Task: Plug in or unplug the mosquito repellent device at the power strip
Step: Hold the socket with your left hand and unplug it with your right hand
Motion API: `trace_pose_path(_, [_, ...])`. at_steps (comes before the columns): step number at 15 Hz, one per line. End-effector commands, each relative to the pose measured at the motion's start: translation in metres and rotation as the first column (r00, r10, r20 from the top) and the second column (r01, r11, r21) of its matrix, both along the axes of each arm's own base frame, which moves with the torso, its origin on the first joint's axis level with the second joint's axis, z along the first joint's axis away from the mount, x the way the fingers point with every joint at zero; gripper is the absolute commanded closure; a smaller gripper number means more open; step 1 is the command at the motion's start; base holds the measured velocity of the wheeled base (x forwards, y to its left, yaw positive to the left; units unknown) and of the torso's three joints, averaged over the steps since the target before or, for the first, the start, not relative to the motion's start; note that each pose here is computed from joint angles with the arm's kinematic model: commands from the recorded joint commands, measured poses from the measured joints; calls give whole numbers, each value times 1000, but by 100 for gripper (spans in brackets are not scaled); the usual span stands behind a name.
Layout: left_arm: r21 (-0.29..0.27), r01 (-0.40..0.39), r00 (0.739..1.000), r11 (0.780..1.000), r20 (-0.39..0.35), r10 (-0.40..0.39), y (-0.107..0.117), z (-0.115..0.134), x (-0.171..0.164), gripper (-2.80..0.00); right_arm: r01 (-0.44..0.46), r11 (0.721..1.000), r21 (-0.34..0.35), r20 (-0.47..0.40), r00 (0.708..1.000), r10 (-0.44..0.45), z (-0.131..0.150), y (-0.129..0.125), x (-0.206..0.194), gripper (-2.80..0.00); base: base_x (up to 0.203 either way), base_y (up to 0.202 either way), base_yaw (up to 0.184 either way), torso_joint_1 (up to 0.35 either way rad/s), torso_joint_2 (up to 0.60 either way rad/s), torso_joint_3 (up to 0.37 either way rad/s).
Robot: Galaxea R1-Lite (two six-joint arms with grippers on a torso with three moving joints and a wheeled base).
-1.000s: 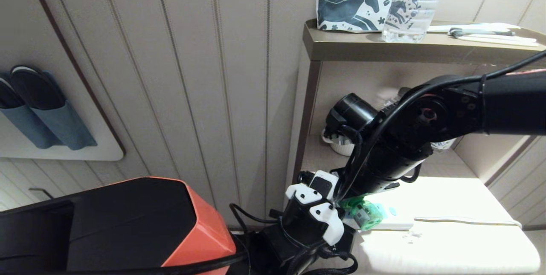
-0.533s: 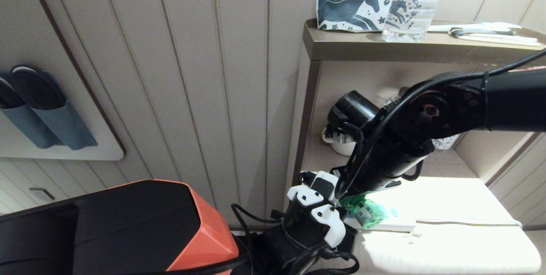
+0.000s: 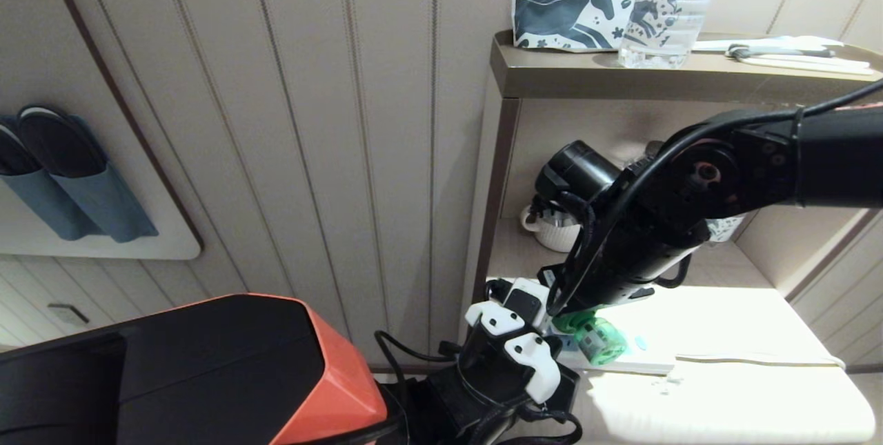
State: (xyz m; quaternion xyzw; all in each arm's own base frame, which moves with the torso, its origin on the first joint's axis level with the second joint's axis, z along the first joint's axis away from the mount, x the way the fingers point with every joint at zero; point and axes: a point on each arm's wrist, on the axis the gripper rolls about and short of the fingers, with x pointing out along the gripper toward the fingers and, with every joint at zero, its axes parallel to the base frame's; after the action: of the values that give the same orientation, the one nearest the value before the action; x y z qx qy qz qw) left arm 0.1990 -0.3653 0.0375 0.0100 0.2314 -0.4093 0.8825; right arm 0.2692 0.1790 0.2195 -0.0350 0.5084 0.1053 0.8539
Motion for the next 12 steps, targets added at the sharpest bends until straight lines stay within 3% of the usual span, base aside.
trace_pose_path(1, [14, -1, 1000, 1000, -8, 1, 0, -7, 0, 0, -1, 1000, 13, 14, 1000, 0, 10, -2, -5, 0, 0, 0, 0, 0, 0, 0])
trace_pose_path(8, [4, -2, 1000, 1000, -2, 2, 0, -2, 0, 0, 2, 1000, 23, 26, 1000, -2, 24, -8, -13, 0, 0, 0, 0, 0, 0, 0])
trace_pose_path(12, [-43, -4, 1000, 999, 26, 5, 5, 24, -2, 0, 1, 1000, 31, 38, 999, -2, 29, -10, -18, 0, 0, 0, 0, 0, 0, 0])
